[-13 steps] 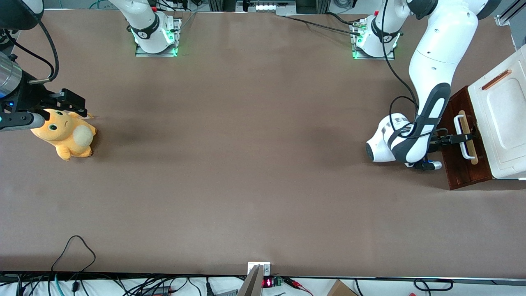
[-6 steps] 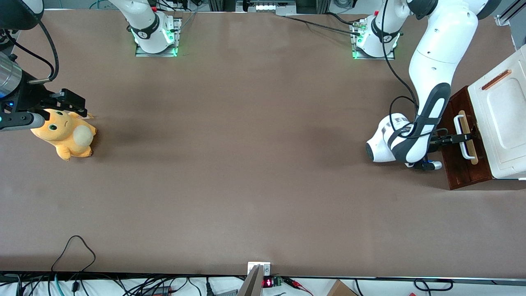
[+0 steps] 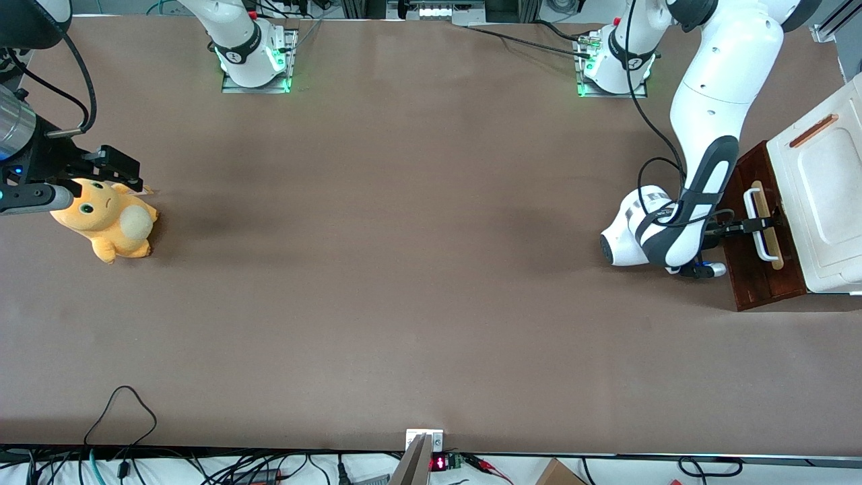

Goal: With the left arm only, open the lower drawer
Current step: 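Advance the left gripper onto the white handle and close it, then pull the gripped handle away from the cabinet with the left gripper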

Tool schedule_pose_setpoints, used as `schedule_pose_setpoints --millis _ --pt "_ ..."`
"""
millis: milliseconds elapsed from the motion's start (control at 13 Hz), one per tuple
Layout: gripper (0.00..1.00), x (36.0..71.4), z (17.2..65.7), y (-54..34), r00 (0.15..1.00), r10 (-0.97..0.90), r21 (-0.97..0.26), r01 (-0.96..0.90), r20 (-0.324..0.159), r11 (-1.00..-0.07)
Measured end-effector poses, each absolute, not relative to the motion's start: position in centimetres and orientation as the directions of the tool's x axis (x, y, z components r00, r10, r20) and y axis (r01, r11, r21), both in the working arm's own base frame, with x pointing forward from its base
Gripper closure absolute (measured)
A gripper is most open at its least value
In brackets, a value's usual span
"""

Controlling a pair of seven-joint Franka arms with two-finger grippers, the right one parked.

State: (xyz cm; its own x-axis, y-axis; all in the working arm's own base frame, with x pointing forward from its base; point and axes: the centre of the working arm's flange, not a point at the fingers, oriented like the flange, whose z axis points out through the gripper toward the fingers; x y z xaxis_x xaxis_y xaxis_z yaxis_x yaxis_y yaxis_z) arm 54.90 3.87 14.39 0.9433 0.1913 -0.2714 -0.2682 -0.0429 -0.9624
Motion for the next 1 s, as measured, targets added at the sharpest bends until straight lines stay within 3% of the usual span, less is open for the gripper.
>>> schedule_pose_setpoints --millis 923,1000 --pt "0.71 54.90 14.44 3.84 0.945 0.193 -0.964 -0.263 -0.266 -0.039" --pt "0.76 54.93 14.53 3.83 0.946 0.194 -0.965 -0.259 -0.260 -0.035"
